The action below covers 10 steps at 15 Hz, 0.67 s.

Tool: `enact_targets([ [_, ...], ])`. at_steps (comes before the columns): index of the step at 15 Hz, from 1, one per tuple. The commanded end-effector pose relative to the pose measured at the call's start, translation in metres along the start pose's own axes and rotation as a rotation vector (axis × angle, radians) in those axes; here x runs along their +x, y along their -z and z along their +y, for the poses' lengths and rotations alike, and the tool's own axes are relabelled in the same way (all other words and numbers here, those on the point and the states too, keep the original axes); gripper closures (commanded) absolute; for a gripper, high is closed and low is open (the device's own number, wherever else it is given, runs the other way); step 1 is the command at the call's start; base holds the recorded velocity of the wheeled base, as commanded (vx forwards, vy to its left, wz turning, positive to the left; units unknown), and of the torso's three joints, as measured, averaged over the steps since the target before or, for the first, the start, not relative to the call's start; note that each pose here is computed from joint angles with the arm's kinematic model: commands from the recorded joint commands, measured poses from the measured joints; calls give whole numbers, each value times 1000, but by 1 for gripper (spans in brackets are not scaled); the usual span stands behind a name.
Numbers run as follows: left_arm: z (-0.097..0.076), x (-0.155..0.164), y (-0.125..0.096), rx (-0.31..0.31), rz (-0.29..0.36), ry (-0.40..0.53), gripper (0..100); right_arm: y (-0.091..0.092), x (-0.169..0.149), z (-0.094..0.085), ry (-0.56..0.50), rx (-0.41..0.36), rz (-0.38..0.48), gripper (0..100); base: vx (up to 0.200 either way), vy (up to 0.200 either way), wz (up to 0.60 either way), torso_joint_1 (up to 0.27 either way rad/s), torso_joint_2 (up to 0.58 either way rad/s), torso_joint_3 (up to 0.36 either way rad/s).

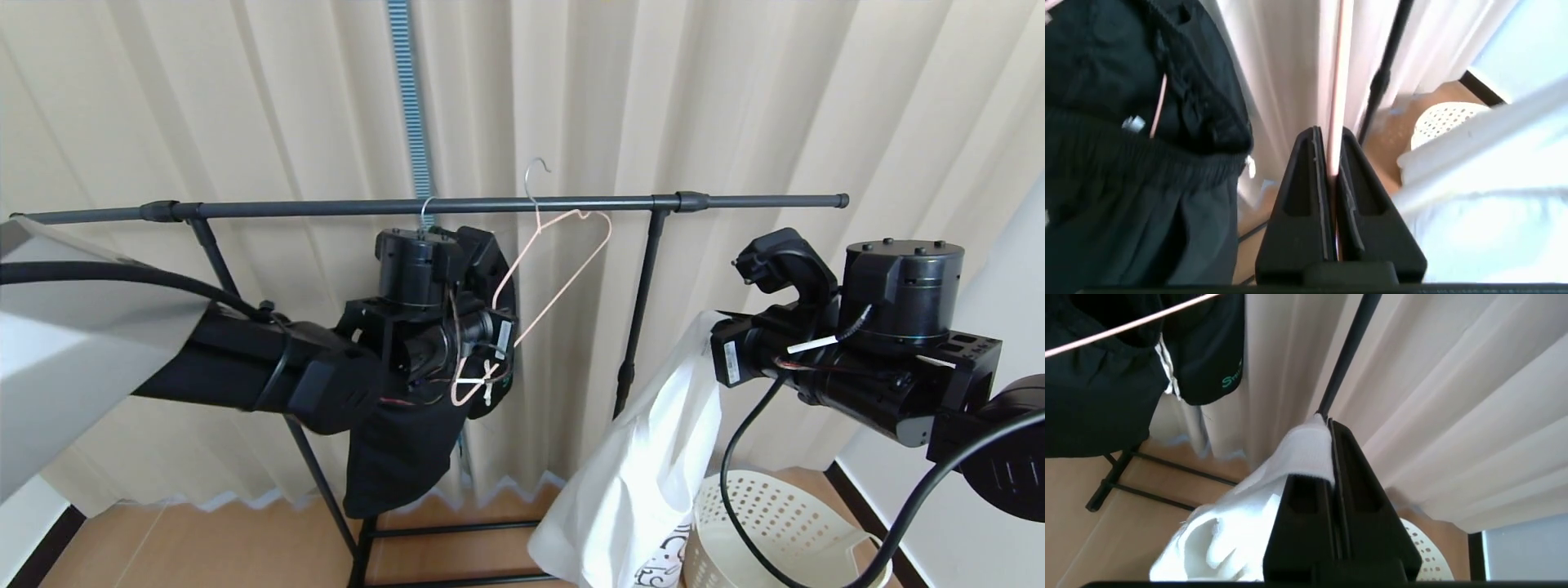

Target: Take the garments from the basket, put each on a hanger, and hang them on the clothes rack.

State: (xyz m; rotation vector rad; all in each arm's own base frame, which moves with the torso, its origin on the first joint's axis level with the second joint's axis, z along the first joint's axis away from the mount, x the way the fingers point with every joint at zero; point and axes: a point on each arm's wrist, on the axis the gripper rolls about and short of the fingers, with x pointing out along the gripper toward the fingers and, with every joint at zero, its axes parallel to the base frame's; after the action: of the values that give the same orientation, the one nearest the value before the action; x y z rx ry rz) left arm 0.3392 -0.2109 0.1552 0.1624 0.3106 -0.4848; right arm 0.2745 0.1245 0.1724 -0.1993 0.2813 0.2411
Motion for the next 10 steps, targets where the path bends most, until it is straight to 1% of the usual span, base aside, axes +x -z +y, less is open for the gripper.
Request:
enact_targets([
  [1, -1, -50, -1, 19, -44, 21, 100, -2, -1, 0, 5, 1, -6, 100, 0, 0, 0, 0, 0, 0],
  [3, -1, -81, 10, 50, -38, 55, 100, -3, 0, -1, 59, 1, -5, 100, 0, 0, 0, 0, 0, 0],
  [5, -3, -108, 27, 91, -24, 113, 100, -5, 2, -3, 119, -3, -4, 100, 0, 0, 0, 0, 0, 0],
  [7, -4, -122, 41, 125, -22, 144, 100, -7, 4, -3, 173, -12, -2, 100, 0, 0, 0, 0, 0, 0],
  [8, -9, -133, 52, 158, -33, 180, 100, -5, 11, -3, 236, -22, 14, 100, 0, 0, 0, 0, 0, 0],
  [10, -14, -141, 63, 184, -35, 206, 100, -6, 19, -5, 310, -21, 23, 100, 0, 0, 0, 0, 0, 0],
])
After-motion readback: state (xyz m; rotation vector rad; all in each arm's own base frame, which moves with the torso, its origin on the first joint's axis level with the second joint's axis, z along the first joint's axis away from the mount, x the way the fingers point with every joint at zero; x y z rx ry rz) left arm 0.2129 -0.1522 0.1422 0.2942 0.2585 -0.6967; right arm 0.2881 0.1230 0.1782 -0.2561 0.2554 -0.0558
